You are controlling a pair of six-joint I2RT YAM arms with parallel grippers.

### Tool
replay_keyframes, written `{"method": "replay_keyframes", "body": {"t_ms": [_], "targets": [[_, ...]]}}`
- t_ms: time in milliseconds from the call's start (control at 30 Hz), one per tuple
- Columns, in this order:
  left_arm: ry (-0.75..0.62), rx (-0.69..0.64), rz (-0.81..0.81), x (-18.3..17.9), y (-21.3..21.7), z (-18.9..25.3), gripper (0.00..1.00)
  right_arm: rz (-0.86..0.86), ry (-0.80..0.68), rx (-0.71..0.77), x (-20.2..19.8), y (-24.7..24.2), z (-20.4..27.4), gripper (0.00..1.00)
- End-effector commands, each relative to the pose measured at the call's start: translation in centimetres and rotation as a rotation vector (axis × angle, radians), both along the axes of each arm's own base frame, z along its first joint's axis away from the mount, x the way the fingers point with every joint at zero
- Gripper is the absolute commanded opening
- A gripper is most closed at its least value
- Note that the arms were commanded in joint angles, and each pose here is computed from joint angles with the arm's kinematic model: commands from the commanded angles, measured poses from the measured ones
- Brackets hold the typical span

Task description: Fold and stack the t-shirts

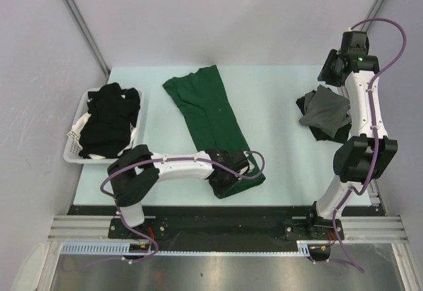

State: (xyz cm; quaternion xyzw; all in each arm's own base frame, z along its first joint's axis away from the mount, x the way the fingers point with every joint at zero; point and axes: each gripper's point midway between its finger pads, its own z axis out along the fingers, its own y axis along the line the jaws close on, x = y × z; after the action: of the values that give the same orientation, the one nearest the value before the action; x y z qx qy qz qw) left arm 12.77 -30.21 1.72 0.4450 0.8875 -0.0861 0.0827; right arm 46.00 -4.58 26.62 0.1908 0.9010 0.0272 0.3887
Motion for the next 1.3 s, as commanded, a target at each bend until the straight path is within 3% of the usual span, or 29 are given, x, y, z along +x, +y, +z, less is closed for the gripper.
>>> {"method": "replay_keyframes", "body": {"t_ms": [0, 400, 667, 767, 867, 933, 1167, 1267], "targets": [[0.074, 0.061, 0.044, -2.7, 3.6, 1.0, 0.00, -0.014, -0.077, 0.005, 1.2, -0.2, 1.4, 0.38], [0.099, 0.245, 0.158, -5.0, 10.1, 1.0, 0.00, 0.055, -0.089, 0.093, 4.8, 2.7, -0.3, 0.37], [0.010, 0.421, 0.270, -4.2, 14.5, 0.8, 0.00, 0.137, -0.044, 0.120, 7.6, 7.0, -2.3, 0.36], [-0.017, 0.405, 0.304, -3.3, 14.0, 1.3, 0.06, 0.146, -0.054, 0.121, 8.4, 7.5, -2.0, 0.36], [-0.044, 0.355, 0.311, -2.2, 12.4, 2.5, 0.24, 0.148, -0.062, 0.121, 8.9, 7.5, -1.8, 0.37], [-0.041, 0.307, 0.308, -1.9, 11.0, 3.7, 0.30, 0.151, -0.060, 0.120, 9.0, 7.5, -1.9, 0.37], [-0.084, 0.191, 0.289, 0.1, 7.3, 8.9, 0.34, 0.151, -0.037, 0.121, 8.8, 7.5, -2.7, 0.37], [-0.091, 0.187, 0.272, 0.8, 6.3, 8.9, 0.35, 0.151, -0.043, 0.125, 8.9, 7.6, -2.6, 0.37]]}}
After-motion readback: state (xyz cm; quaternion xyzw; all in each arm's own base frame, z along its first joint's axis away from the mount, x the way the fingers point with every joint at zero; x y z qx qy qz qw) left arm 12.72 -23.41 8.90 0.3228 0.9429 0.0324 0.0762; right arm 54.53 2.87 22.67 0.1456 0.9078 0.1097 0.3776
